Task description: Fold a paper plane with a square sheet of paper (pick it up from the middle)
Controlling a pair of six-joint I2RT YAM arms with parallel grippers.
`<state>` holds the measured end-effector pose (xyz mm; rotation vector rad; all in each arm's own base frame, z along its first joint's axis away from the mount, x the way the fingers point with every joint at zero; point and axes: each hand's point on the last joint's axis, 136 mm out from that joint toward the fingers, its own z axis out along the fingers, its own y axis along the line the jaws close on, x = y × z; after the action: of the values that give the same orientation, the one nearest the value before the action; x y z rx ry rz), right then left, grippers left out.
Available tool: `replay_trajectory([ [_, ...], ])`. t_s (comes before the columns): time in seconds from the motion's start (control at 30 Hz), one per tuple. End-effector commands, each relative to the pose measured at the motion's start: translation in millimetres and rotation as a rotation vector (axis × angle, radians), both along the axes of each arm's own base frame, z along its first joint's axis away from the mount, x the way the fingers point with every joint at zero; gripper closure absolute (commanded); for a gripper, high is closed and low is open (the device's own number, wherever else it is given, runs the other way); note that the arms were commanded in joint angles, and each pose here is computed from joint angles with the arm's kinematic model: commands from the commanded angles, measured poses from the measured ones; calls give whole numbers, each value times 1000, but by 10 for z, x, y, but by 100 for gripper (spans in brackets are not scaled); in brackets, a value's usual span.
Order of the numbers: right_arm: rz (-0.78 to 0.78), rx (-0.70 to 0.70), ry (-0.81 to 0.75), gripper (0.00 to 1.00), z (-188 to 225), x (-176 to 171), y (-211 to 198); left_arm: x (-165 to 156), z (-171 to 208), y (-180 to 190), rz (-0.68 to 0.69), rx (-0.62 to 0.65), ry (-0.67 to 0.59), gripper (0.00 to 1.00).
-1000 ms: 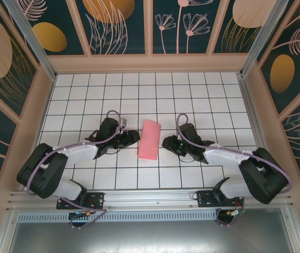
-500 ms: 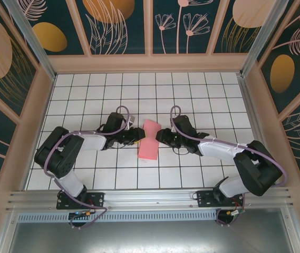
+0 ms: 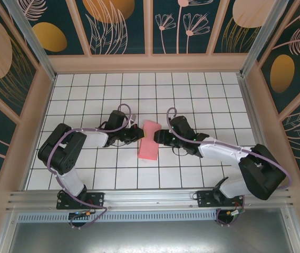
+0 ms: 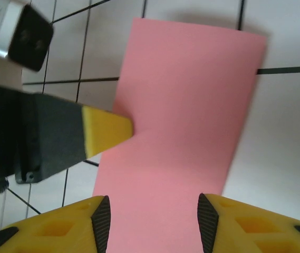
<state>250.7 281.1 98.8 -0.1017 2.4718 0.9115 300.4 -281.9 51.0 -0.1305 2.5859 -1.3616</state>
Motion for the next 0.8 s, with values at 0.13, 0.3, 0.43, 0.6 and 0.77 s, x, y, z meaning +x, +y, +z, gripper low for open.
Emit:
replay_trajectory([
  [0.13,145,-250,-262,46,124,-315,393,38,179,43,30,-14,-37,99],
  [0.3,169,-520,-335,45,-75,-503,571,15,160,51,25,-10,-31,99],
  [0.43,211,-635,-407,41,-125,-604,716,0,133,51,18,-5,-23,98],
  [0.6,197,-753,-431,40,-228,-586,693,-23,122,61,17,-4,-19,98],
  [0.77,200,-768,-435,43,-261,-574,707,-28,132,59,13,-5,-20,99],
])
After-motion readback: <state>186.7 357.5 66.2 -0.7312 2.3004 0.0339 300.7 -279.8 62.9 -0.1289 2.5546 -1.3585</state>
